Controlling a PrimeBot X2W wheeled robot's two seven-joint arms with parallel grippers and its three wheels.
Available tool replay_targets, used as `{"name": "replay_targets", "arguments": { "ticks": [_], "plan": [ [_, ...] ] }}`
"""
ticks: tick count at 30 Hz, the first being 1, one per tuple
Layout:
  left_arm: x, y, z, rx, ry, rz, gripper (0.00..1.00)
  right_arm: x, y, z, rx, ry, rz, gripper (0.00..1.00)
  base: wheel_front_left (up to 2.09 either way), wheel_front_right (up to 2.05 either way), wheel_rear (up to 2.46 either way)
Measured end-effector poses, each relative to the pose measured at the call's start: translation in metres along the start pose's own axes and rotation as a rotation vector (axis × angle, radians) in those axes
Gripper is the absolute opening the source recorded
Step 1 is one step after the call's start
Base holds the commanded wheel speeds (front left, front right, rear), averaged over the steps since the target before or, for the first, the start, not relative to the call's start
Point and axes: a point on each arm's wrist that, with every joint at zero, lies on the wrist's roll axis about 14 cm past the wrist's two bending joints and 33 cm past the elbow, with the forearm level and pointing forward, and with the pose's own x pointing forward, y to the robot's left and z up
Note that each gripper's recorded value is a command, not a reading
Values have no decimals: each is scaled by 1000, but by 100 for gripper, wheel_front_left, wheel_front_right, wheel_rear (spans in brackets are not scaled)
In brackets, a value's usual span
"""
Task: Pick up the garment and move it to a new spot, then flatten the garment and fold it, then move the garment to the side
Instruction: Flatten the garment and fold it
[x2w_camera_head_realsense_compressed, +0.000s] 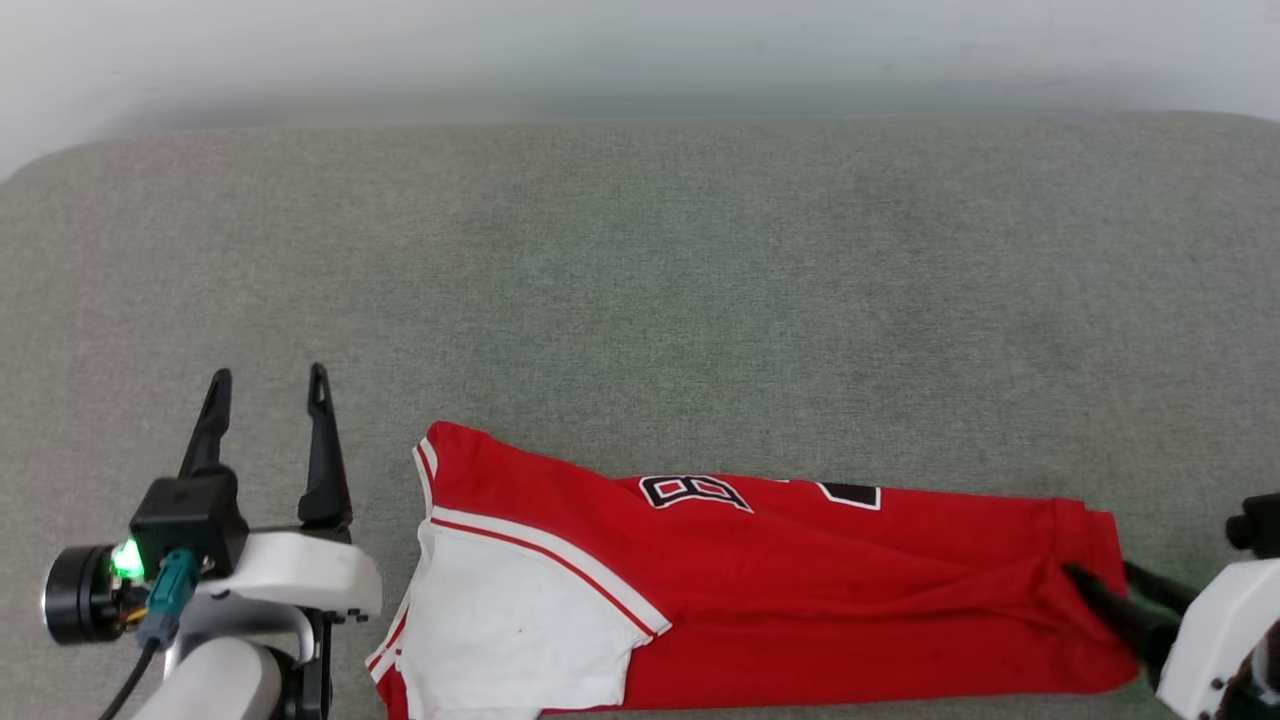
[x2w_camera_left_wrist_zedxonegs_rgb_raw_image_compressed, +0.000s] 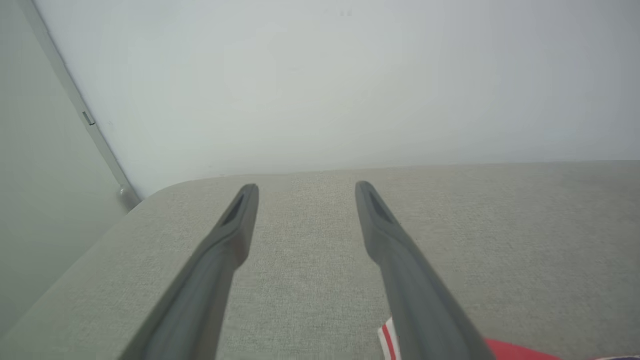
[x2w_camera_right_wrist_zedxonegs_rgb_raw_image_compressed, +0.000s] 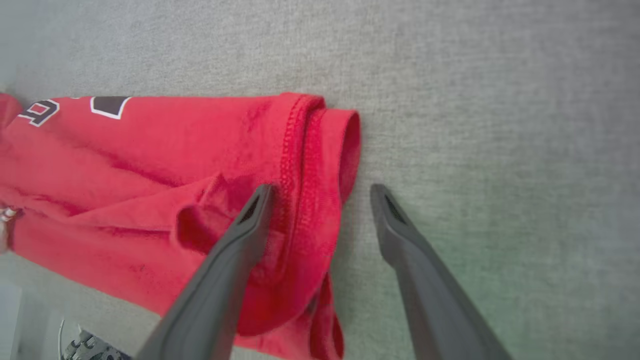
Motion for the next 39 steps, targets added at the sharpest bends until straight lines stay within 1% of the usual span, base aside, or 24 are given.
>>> {"name": "replay_targets", "arguments": {
  "ticks": [3,8,13,14,15,20,26,29,32,33,37,39],
  "plan": [
    [-7,5,-4,-4,-7,33,100,7,13,-13,39,38,33,100,0,0,0],
    [-18,10,-12,-1,-5,70,100,16,28,-28,58,89,70,100,0,0,0],
    [-27,13,-21,6,8,106,100,24,31,-35,29,133,68,99,0,0,0],
    [-29,13,-21,9,7,108,100,25,31,-35,18,137,65,31,0,0,0],
    [-31,13,-22,10,9,108,100,26,30,-35,13,139,63,0,0,0,0],
    [-41,15,-27,16,20,123,100,27,31,-28,-17,128,61,0,0,0,0],
    [-52,13,-27,26,17,118,100,17,20,-5,-57,73,38,0,0,0,0],
    [-55,10,-24,26,7,112,100,6,-1,8,-86,57,-15,0,0,0,0],
    [-59,7,-22,32,3,100,100,-9,-31,18,-134,67,-100,0,0,0,0],
    [-59,5,-21,34,-1,91,100,-13,-39,19,-132,76,-124,0,0,0,0],
    [-63,1,-20,37,-4,75,100,-29,-63,21,-148,117,-196,0,0,0,0],
    [-64,0,-19,35,-6,69,100,-34,-67,23,-154,126,-208,0,0,0,0]
  ]
}}
